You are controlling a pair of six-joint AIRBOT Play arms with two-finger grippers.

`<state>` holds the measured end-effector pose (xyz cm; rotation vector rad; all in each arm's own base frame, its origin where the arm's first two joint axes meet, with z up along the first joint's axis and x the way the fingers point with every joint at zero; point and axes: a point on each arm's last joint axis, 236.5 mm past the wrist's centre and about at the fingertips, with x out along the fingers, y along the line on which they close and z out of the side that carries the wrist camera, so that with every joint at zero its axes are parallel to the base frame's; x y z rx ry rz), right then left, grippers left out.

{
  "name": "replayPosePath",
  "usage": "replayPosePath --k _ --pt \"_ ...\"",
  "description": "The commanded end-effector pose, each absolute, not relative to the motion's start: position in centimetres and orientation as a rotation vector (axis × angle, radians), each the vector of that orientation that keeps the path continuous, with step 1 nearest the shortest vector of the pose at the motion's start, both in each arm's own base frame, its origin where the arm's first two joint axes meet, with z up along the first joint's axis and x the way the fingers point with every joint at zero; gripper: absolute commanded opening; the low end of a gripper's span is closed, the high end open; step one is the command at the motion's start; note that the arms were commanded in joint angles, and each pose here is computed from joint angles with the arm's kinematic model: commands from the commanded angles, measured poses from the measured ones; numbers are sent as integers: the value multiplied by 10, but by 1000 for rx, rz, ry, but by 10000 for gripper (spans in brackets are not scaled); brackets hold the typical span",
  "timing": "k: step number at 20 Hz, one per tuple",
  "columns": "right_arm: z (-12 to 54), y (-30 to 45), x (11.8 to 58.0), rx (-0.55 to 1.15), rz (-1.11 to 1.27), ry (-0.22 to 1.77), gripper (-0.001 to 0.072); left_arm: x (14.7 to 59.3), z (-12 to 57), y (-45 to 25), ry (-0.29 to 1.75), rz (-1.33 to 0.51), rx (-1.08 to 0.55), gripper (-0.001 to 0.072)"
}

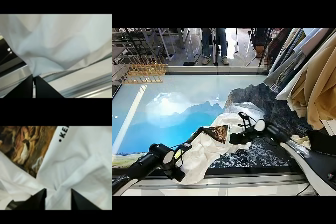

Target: Fold the clothes and pants, and hang the long-sleeved shirts on hangers.

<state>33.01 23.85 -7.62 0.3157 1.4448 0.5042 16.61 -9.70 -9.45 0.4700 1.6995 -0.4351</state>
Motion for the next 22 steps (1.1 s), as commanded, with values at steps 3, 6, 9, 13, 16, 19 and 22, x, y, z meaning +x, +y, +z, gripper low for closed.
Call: replayPosePath --k 3,6,9,13,16,19,22 --pt "-83 214 336 136 371 1522 15 202 -47 -109 1525 -468 491 4" --pt "14 198 357 15 405 1297 12 227 1 -117 1422 -520 496 4" --pt "140 181 354 -32 429 1012 11 276 84 -119 1207 -527 371 3" --pt "157 178 334 -39 464 992 241 307 160 -94 1027 -518 251 4" --pt "78 196 325 -6 502 1216 522 308 156 -89 1050 -521 214 5" --pt "-14 193 332 -23 442 1397 521 308 151 -94 1074 -545 197 6" --pt "-67 184 360 -67 442 1434 565 307 150 -99 1077 -563 181 6"
